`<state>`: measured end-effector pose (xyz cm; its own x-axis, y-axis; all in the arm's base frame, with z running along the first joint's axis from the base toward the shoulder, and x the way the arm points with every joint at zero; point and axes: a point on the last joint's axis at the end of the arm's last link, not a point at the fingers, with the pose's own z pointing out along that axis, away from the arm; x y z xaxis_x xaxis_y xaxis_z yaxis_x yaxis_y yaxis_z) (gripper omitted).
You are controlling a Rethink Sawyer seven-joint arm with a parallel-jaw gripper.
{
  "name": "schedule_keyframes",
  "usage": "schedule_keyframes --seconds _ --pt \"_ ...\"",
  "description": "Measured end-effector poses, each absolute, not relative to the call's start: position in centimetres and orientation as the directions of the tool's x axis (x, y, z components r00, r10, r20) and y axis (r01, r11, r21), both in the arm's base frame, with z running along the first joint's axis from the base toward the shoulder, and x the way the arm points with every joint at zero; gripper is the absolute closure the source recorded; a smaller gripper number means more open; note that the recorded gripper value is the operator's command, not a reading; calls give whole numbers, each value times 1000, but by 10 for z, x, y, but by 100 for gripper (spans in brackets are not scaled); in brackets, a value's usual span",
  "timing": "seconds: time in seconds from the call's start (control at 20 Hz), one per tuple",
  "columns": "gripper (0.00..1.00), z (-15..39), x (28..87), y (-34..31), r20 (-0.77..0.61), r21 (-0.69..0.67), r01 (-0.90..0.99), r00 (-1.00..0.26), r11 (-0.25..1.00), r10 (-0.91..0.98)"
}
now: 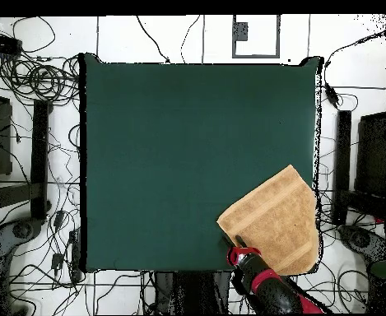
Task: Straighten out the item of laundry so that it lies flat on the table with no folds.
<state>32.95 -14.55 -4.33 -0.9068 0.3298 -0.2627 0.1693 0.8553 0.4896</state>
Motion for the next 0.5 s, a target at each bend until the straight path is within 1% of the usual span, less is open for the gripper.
schedule_keyframes --seconds 0.5 --pt "0 -44 328 -147 -259 506 188 -898 842 356"
